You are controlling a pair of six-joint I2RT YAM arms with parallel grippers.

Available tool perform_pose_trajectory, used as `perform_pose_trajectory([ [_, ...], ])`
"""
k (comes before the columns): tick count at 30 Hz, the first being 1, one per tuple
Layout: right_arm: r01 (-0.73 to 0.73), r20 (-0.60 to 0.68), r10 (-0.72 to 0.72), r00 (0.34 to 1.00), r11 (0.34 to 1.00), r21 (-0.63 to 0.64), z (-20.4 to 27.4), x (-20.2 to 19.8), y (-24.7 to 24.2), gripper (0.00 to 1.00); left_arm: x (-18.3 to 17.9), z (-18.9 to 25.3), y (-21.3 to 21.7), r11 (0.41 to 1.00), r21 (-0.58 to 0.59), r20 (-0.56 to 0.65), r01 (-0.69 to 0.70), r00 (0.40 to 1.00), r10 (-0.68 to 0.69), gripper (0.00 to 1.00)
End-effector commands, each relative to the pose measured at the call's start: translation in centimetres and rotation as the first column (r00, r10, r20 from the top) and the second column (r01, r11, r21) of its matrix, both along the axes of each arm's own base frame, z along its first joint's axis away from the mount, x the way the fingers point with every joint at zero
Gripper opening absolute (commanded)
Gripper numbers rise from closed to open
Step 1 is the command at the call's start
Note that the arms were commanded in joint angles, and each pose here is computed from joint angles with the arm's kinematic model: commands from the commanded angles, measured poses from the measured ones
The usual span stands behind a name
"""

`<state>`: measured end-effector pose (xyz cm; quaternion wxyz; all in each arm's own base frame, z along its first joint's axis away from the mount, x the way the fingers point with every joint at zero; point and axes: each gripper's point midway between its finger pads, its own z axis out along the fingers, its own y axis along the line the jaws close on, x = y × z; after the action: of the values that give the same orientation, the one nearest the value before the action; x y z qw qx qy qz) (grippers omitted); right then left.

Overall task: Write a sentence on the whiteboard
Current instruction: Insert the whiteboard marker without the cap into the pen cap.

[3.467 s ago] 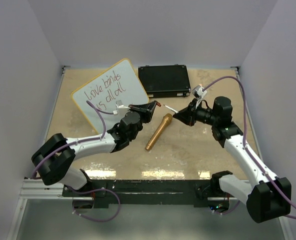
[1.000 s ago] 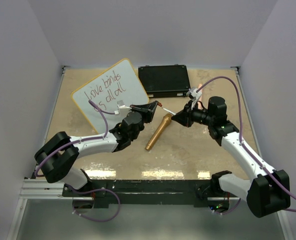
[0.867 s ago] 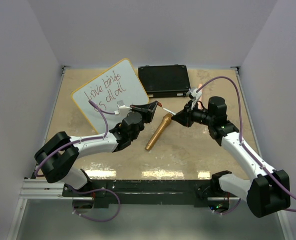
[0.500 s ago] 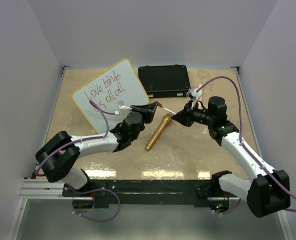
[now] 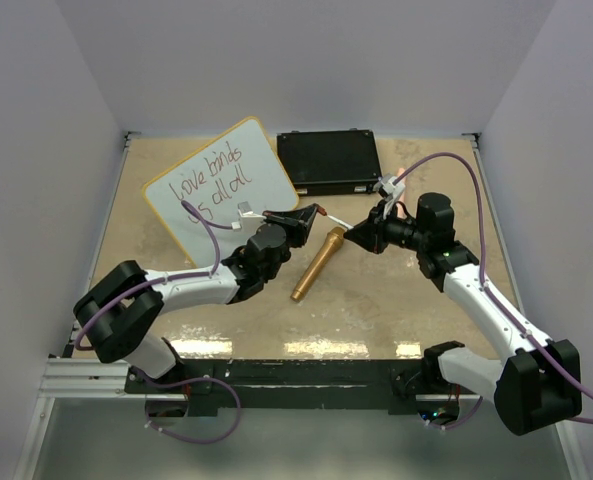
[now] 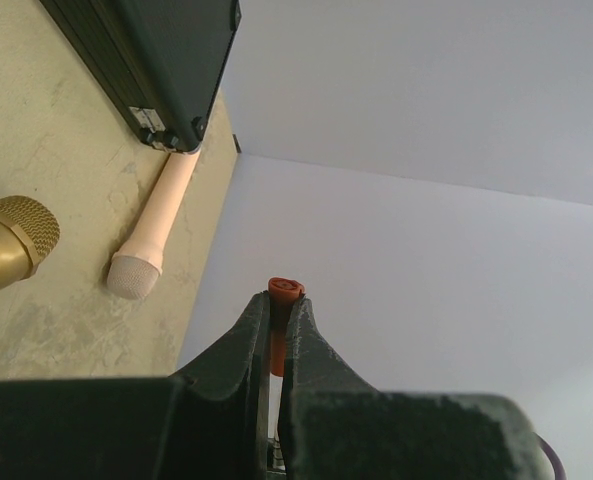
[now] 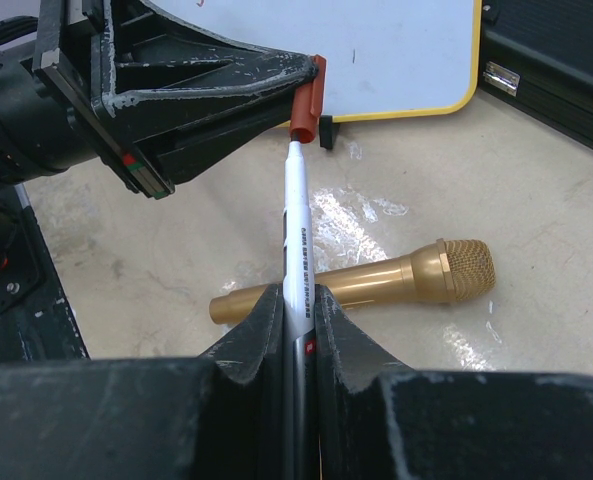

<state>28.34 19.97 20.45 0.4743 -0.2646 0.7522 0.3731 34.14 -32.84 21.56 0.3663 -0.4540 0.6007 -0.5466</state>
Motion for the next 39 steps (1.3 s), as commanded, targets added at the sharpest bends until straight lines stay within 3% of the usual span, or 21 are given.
perform_pose_trajectory([
  [1, 0.007, 0.059, -0.008, 0.998, 1.0, 0.012, 1.8, 0.7, 0.1, 0.0, 0.1, 1.5, -0.3, 0.999, -0.044, 0.034, 0.001, 0.999, 0.001, 0.0],
  [20, 0.05, 0.051, -0.05, 0.997, 0.999, 0.007, 1.6, 1.5, -0.2, 0.0, -0.6, 1.7, -1.7, 0.997, -0.055, 0.042, 0.047, 0.998, -0.045, 0.0],
  [39, 0.086, 0.035, -0.086, 0.996, 0.996, 0.009, 1.2, 2.2, -0.3, 0.0, -1.5, 2.7, -6.2, 0.994, -0.024, 0.063, 0.103, 0.993, -0.101, 0.0],
])
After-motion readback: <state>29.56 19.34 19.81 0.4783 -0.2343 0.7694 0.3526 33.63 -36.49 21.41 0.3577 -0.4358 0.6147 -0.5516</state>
